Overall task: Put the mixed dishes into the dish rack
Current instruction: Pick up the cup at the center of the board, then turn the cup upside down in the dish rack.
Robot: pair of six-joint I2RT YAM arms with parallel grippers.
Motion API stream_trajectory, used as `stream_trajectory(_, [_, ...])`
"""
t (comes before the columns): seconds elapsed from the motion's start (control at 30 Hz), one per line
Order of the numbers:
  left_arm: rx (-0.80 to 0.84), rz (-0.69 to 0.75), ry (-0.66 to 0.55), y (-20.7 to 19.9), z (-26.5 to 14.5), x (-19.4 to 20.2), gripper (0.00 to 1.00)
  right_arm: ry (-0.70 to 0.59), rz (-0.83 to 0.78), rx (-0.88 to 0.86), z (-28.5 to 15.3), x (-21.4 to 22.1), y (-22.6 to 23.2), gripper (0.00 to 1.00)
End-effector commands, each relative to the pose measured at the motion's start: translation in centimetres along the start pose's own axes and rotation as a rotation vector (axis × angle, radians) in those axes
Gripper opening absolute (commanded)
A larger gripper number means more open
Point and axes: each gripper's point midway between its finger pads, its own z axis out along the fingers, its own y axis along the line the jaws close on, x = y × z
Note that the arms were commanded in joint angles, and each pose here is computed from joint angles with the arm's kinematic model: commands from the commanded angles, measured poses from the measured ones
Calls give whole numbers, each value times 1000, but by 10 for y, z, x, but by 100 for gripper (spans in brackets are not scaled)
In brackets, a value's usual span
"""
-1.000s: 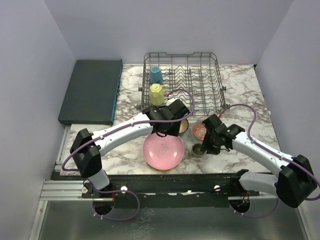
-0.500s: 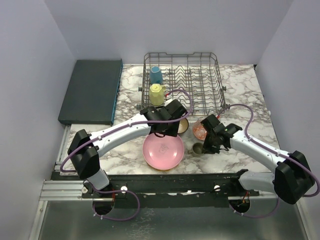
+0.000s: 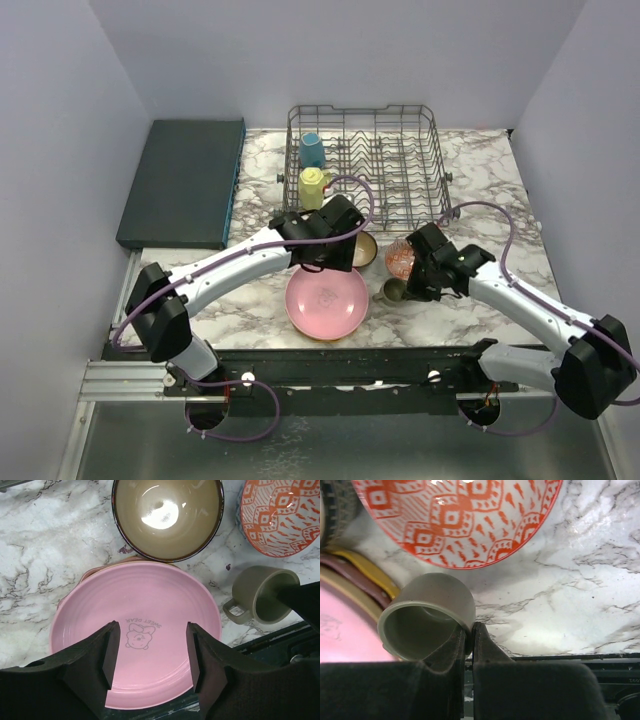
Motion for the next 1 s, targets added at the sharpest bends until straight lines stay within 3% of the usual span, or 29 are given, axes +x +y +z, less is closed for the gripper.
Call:
stream_trajectory(0.0, [88, -31, -22, -3, -13, -8, 64, -38, -33, -106, -26, -8, 18, 0])
stream_trajectory(0.7, [511, -178, -68, -22, -68, -31, 98, -238, -163, -480, -108, -42, 76, 1])
stream_trajectory(0.97, [689, -215, -49, -39, -88, -36, 99, -358, -214, -660, -160, -52, 93, 1])
